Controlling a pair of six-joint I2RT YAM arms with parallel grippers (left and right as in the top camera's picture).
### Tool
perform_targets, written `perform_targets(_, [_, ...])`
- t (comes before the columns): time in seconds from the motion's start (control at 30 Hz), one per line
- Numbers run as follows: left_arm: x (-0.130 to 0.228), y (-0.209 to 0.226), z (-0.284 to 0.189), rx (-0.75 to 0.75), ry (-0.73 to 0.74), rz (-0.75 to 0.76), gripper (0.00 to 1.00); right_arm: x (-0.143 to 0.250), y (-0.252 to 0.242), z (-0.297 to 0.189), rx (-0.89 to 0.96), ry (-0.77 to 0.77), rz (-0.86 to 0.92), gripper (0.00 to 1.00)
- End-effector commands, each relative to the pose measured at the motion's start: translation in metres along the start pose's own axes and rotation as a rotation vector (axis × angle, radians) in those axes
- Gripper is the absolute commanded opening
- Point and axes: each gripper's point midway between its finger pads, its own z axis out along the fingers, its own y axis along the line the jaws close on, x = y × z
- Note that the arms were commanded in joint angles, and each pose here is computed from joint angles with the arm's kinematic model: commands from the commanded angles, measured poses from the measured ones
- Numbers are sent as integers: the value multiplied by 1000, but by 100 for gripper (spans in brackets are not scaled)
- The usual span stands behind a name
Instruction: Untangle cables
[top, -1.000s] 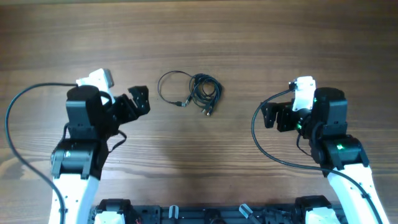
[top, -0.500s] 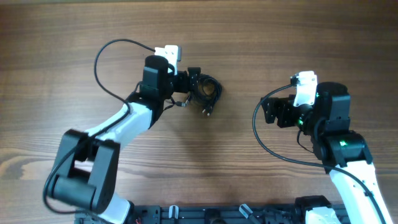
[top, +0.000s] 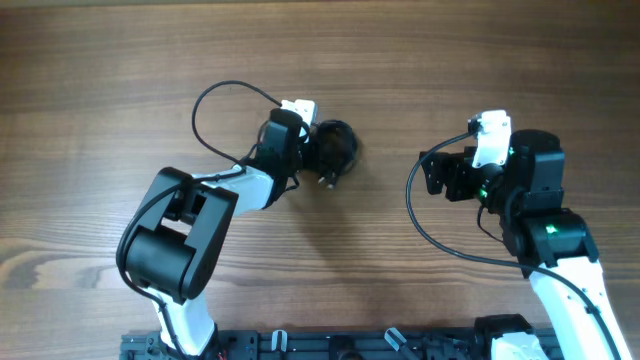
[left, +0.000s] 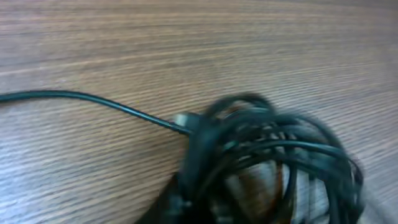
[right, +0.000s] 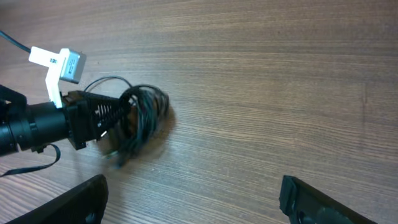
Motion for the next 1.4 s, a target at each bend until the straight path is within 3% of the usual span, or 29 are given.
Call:
perform_targets(0.0, [-11, -23, -14, 88, -2, -5, 4, 1, 1, 13, -19, 40, 22, 90])
perform_targets(0.1, [-25, -62, -47, 255, 26, -97, 4, 10, 15, 33, -137, 99, 40, 86])
perform_targets(0.2, [-24, -101, -77, 432, 83, -112, 4, 20, 26, 56, -247, 153, 66, 71])
perform_targets(0.27, [-20, -112, -80, 450, 105, -129, 4, 32, 23, 69, -257, 207, 112, 69])
perform_targets(0.43, [-9, -133, -81, 481, 133, -105, 4, 45, 56, 75, -491, 277, 144, 66])
perform_targets(0.47, [-9, -134, -81, 483, 134, -104, 4, 46, 59, 76, -496, 281, 138, 60])
perform_targets(0.5, [-9, -133, -81, 482, 135, -107, 4, 48, 61, 76, -496, 288, 136, 46])
perform_targets(0.53, [-10, -134, -81, 483, 132, -106, 4, 52, 52, 80, -435, 298, 142, 17])
perform_targets(0.57, [-11, -133, -82, 482, 129, -108, 4, 56, 39, 84, -350, 308, 143, 9])
perform_targets(0.6, [-17, -126, -85, 471, 116, -119, 4, 66, 4, 91, -129, 333, 192, 6])
perform_targets(0.67, [-26, -102, -93, 424, 107, -165, 4, 82, -45, 86, 175, 362, 248, 4])
perform_targets(0.7, [-31, -85, -99, 389, 106, -201, 4, 82, -48, 86, 199, 358, 256, 4])
perform_targets(0.83, [-34, -49, -113, 313, 116, -283, 4, 68, -18, 93, 16, 324, 273, 4])
perform_targets(0.97, [-33, -21, -127, 251, 127, -354, 4, 65, -50, 91, 214, 275, 362, 4])
perform_targets(1.1, [-47, 0, -149, 213, 74, -394, 4, 55, -51, 94, 213, 232, 378, 6])
perform_targets(1.13, [-52, 3, -154, 210, 51, -394, 4, 45, -33, 99, 95, 214, 287, 4])
perform_targets(1.17, [-60, 9, -162, 201, 19, -400, 4, 30, 7, 98, -162, 180, 102, 4])
perform_targets(1.27, [-64, 16, -173, 186, -5, -415, 4, 8, 15, 86, -183, 101, 66, 5])
perform_targets(1.3, [-63, 16, -173, 186, -1, -417, 4, 6, 35, 77, -298, 98, 39, 5])
perform_targets(1.37, [-61, 7, -173, 228, 18, -412, 5, 9, 102, 36, -747, 89, -100, 6])
